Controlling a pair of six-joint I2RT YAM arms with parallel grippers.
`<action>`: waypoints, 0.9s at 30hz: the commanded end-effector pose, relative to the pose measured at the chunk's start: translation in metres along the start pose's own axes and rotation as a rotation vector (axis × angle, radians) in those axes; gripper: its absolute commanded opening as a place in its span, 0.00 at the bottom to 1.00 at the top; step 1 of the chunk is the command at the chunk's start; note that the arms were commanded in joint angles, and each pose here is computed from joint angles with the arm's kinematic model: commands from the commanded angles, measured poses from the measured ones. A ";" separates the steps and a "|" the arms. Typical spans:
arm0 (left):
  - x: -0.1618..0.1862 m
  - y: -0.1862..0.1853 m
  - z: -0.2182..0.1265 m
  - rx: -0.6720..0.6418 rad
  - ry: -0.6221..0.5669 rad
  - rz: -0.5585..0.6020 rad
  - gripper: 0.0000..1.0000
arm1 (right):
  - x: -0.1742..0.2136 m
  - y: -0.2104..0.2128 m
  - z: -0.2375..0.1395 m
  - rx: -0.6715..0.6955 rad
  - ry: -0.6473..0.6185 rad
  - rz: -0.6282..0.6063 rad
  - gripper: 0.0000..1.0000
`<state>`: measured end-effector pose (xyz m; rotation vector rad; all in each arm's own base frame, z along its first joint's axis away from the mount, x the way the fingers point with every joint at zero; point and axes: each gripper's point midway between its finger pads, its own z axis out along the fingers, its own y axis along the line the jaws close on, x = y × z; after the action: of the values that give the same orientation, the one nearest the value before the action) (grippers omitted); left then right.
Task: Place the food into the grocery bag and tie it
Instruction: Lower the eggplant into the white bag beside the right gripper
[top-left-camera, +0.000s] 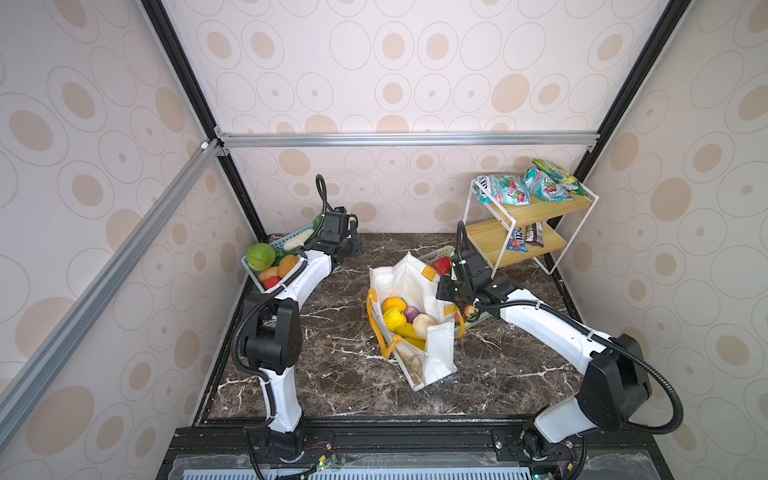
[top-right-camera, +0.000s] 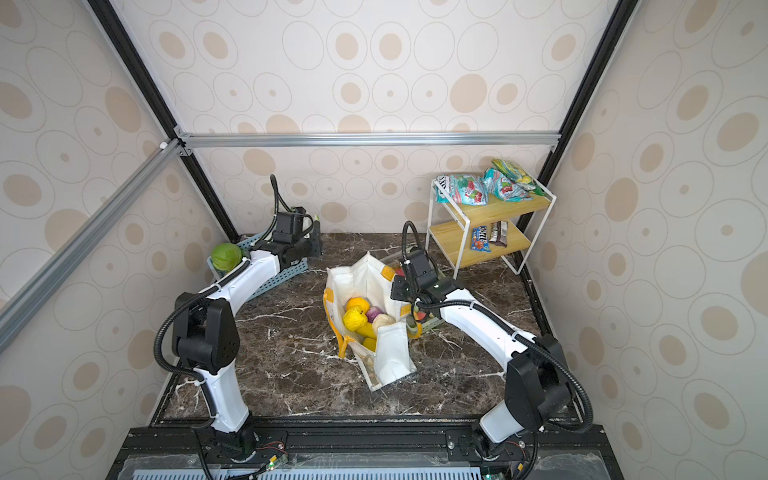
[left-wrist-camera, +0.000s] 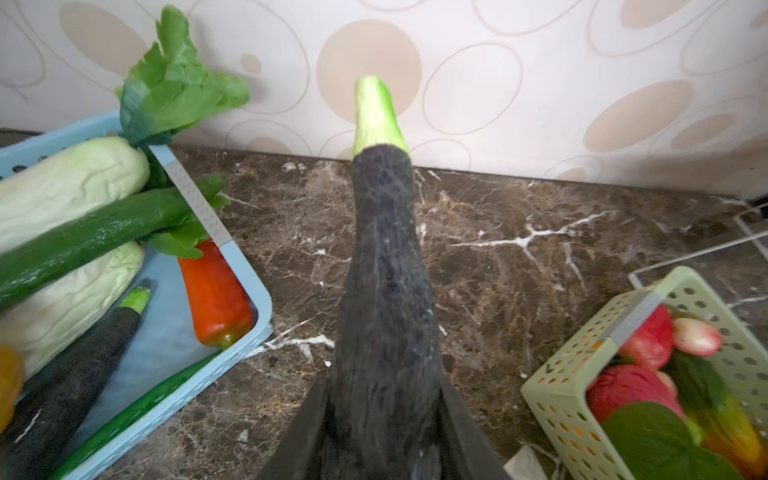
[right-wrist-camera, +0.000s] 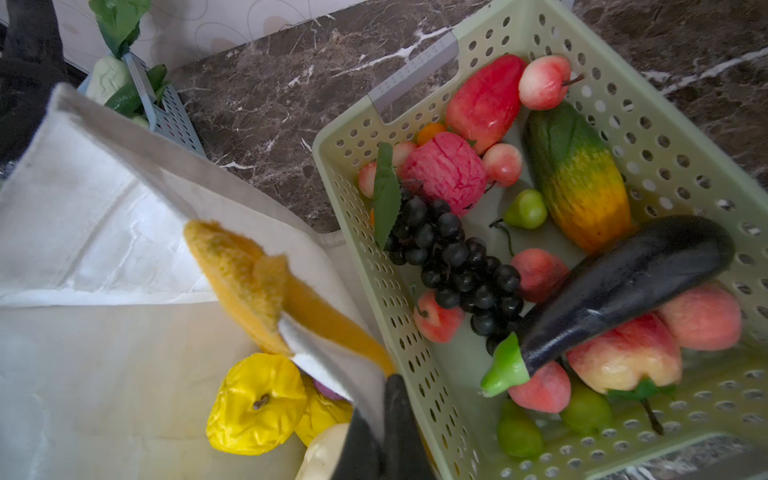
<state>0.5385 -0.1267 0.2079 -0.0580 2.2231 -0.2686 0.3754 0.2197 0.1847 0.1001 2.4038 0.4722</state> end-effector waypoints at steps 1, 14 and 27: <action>-0.020 -0.016 -0.022 0.081 -0.038 -0.031 0.37 | -0.013 0.027 0.006 -0.080 -0.040 0.054 0.00; -0.061 -0.061 -0.092 0.304 -0.145 -0.042 0.39 | -0.032 0.051 0.044 -0.154 -0.110 0.254 0.00; -0.020 -0.109 -0.143 0.490 -0.104 -0.014 0.41 | -0.038 0.051 0.055 -0.092 -0.167 0.316 0.00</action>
<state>0.4484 -0.1988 0.3239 0.1439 2.0185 -0.7406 0.4252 0.2725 0.1763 0.4082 2.2663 0.6721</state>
